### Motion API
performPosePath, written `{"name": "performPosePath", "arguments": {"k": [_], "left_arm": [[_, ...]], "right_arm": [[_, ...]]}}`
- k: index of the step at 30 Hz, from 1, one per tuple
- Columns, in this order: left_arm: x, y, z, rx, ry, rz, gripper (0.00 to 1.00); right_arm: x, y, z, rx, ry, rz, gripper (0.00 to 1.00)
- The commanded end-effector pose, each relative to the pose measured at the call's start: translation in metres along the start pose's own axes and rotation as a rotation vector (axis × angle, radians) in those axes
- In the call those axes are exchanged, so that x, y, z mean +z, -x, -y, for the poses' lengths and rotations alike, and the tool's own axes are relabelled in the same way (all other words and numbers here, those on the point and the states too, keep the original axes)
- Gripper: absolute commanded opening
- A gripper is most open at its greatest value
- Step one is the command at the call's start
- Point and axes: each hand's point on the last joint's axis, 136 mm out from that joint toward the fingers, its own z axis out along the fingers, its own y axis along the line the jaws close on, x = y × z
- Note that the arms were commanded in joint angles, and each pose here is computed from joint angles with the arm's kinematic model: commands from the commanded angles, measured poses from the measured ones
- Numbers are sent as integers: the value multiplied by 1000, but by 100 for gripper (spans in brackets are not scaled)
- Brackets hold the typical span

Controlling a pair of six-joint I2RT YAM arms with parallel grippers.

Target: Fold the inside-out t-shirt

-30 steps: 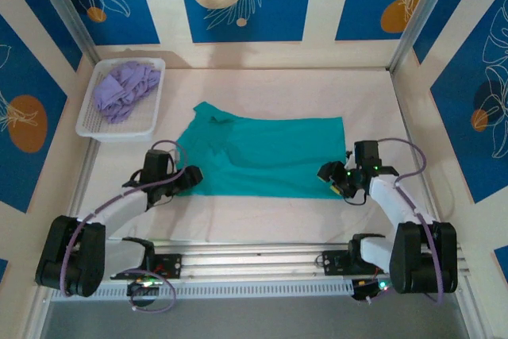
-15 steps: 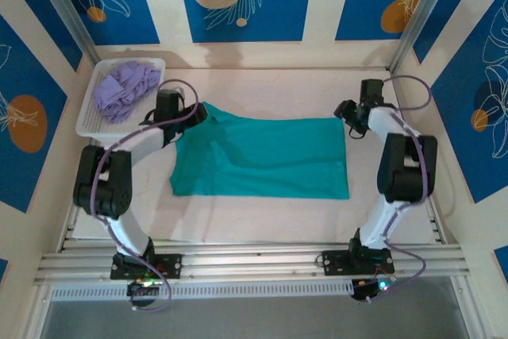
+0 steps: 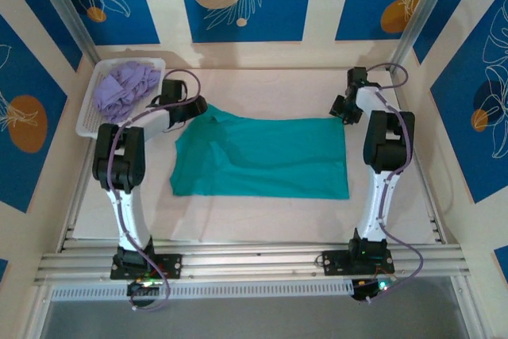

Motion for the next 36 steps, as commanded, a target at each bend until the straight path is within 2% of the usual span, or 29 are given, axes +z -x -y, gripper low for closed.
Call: {"name": "performPosePath", "arguments": {"k": [1, 4, 9, 14, 18, 22, 25, 30, 36], "left_arm": [[8, 1, -3, 8, -3, -47, 67], [15, 2, -4, 10, 2, -67, 67], [17, 2, -4, 6, -8, -72, 68], [16, 5, -7, 6, -3, -63, 68], [18, 7, -11, -6, 7, -62, 68], [25, 9, -14, -5, 17, -73, 68], [32, 11, -16, 0, 26, -89, 68], [44, 18, -13, 4, 23, -103, 67], [56, 15, -9, -6, 0, -136, 57]], "right_arm": [[0, -10, -5, -28, 4, -64, 35], [0, -10, -3, -24, 0, -63, 31], [2, -11, 4, -43, -59, -68, 37], [7, -14, 4, -59, -72, -89, 36], [11, -15, 2, -60, -65, -106, 30], [12, -12, -5, -73, -31, -99, 16], [8, -9, -11, -91, -6, -76, 9], [3, -8, -13, -105, 4, -57, 5], [5, -9, -9, -104, 2, -61, 5]]}}
